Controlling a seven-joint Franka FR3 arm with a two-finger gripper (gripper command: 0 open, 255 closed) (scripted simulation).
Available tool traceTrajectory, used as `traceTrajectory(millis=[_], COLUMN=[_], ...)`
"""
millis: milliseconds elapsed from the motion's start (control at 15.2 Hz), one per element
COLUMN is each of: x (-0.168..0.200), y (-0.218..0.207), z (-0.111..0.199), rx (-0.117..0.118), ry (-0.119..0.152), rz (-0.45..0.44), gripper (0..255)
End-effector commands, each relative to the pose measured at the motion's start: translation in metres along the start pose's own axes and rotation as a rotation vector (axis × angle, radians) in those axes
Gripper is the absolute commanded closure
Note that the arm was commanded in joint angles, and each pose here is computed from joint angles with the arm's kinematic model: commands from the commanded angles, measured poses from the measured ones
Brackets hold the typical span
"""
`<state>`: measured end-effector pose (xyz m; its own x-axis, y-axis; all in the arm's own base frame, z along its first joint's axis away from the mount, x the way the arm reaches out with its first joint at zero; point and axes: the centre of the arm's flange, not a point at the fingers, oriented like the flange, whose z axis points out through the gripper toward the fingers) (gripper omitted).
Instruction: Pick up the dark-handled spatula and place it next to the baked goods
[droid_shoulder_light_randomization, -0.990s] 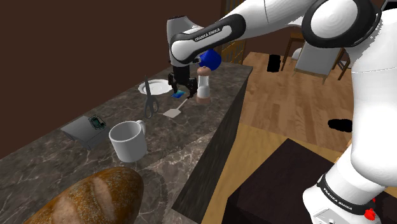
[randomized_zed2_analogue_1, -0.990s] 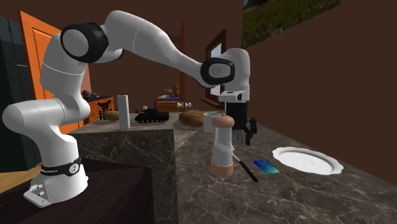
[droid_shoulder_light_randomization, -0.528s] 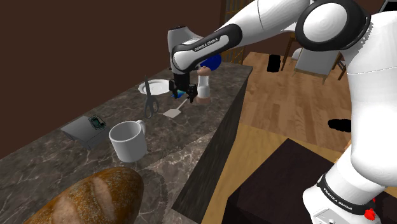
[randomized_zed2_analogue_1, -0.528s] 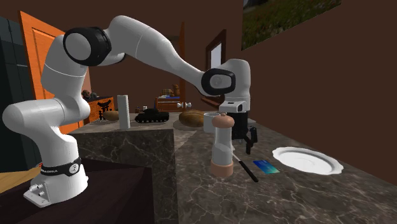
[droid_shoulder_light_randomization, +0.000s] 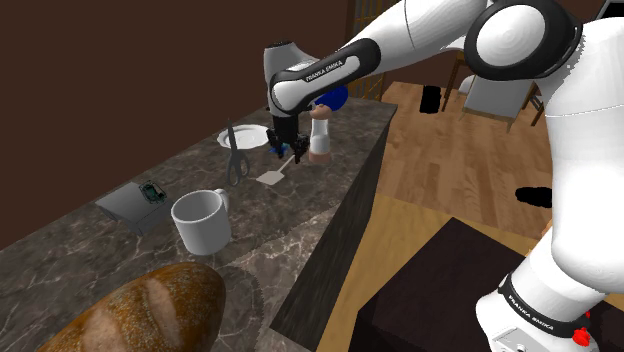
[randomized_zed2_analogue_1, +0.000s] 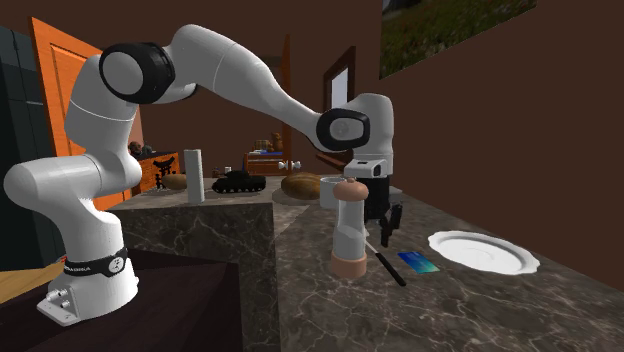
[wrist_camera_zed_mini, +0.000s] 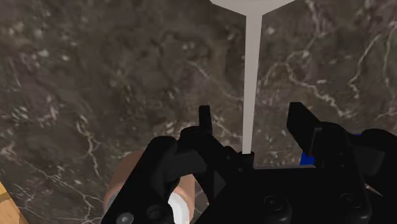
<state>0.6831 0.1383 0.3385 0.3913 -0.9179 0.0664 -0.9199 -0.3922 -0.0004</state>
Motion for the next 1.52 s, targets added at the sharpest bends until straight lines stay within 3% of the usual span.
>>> traceTrajectory(millis=[0, 528, 1452], x=[0.0, 0.0, 0.005], y=[0.0, 0.0, 0.0], z=[0.0, 0.0, -0.074], rx=[0.0, 0.0, 0.0], ry=[0.0, 0.0, 0.0], rz=[0.0, 0.0, 0.0], gripper=[255, 255, 255])
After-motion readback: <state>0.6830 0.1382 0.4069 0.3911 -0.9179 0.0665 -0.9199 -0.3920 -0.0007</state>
